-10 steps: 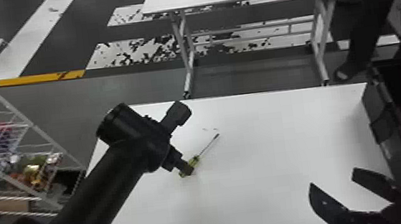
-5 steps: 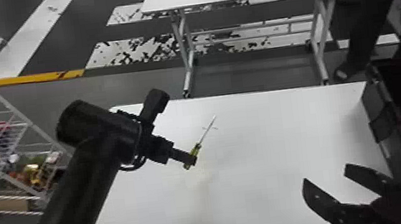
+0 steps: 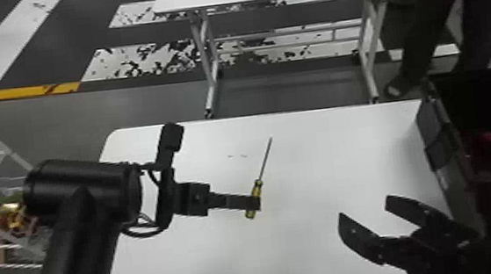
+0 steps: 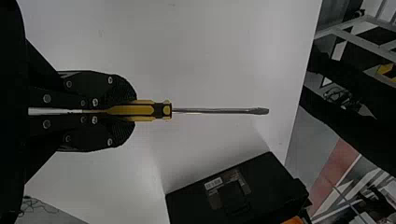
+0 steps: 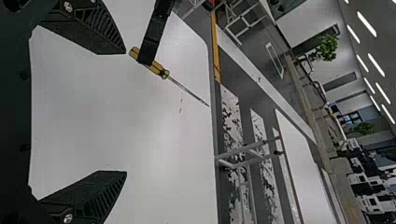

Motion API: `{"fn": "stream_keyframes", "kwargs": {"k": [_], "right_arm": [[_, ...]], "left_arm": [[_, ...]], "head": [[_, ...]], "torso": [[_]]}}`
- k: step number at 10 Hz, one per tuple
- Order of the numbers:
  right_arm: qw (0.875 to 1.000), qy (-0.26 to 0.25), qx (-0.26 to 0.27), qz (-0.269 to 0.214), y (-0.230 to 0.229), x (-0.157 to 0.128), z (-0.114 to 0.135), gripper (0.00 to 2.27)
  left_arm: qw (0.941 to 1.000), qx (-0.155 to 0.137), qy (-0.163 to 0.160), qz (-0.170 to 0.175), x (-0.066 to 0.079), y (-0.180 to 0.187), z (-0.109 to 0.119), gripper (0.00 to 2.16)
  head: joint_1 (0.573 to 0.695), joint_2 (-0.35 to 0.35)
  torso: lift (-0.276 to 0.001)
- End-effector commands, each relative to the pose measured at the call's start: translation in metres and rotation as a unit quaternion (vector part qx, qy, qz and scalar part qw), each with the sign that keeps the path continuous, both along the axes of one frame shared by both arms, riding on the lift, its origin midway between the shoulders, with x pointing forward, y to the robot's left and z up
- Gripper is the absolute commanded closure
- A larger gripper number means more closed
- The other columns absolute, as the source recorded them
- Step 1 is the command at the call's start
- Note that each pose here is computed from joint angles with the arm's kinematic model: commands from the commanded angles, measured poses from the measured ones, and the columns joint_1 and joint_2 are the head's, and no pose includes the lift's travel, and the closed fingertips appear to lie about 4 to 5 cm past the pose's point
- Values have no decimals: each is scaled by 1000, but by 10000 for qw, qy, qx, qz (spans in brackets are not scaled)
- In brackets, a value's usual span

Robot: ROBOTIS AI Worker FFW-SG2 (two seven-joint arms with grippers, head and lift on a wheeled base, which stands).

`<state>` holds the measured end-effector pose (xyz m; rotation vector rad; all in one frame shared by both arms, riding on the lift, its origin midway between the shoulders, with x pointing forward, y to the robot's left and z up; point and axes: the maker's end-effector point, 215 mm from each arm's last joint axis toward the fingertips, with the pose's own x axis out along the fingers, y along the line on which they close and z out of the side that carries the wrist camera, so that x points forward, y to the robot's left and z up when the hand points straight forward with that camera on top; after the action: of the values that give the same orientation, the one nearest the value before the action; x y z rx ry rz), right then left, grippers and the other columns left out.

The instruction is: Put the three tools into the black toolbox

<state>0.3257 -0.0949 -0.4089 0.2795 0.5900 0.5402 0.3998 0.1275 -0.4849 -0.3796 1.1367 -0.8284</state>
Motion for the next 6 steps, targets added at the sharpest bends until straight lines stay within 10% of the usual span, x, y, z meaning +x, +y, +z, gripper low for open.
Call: {"fn": "stream_keyframes", "kwargs": {"k": [1,6], "right_arm": [[9999,111,-36,25,-3,4,-3,83],[9912,1285,61,321,-12,14,-17,83]], "left_arm": [[9990,-397,157,-101,-29,-31,-2,2138],[9947,-865,18,-560,-118,-81,-1,2138]], "head": [[695,55],[695,-83]], "torso": [[-51],[-51]]}}
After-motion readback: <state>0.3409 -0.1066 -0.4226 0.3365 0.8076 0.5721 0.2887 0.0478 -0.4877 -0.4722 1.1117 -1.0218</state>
